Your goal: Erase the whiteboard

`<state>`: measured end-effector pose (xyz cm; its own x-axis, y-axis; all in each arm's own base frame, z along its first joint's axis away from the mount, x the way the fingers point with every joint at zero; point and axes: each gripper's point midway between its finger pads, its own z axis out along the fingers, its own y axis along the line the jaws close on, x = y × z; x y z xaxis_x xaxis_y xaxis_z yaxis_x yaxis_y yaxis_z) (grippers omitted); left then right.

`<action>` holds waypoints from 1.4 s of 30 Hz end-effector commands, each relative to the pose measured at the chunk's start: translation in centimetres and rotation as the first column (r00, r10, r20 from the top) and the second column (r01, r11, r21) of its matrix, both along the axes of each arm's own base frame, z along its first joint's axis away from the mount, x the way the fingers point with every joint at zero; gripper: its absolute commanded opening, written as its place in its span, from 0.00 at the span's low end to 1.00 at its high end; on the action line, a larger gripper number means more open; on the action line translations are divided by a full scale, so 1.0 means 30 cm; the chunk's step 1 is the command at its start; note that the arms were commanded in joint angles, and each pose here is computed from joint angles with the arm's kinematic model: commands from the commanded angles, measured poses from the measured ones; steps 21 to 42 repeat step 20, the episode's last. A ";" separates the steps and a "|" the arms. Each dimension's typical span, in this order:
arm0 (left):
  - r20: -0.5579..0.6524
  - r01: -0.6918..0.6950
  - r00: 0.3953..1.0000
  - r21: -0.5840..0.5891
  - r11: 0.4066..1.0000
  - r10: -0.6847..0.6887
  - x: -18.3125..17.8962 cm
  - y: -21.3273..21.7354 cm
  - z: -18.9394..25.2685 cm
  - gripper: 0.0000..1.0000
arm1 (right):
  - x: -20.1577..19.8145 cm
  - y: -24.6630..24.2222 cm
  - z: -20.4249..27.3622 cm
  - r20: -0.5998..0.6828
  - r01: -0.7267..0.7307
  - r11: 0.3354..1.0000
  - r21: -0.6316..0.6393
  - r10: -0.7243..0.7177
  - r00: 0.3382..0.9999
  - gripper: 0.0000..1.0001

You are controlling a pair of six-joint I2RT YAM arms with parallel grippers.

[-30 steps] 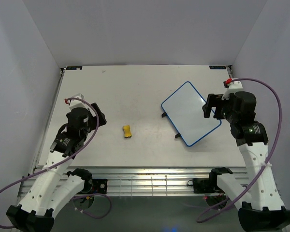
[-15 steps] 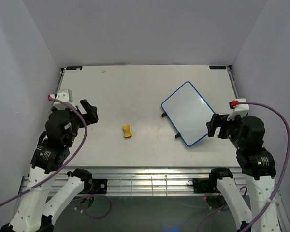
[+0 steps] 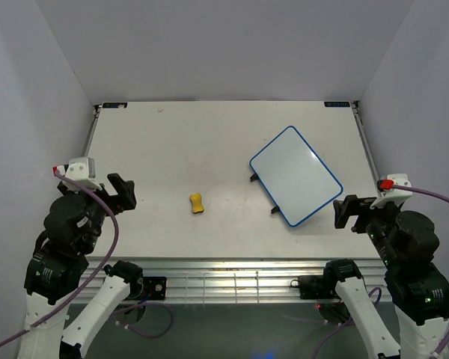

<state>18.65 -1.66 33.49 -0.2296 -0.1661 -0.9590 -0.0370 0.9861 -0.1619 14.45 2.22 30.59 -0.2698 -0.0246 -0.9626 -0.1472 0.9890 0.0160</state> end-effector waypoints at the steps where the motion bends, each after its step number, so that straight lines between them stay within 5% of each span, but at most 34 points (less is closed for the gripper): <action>1: 0.024 -0.007 1.000 0.014 1.000 0.007 -0.051 0.029 0.036 0.98 | -0.033 -0.028 0.039 0.032 0.035 0.999 0.006 -0.035 0.999 0.90; 42: 0.033 0.003 0.999 0.005 1.000 -0.003 -0.075 0.031 0.047 0.98 | -0.036 -0.038 0.042 0.037 0.051 0.999 0.008 -0.052 0.998 0.90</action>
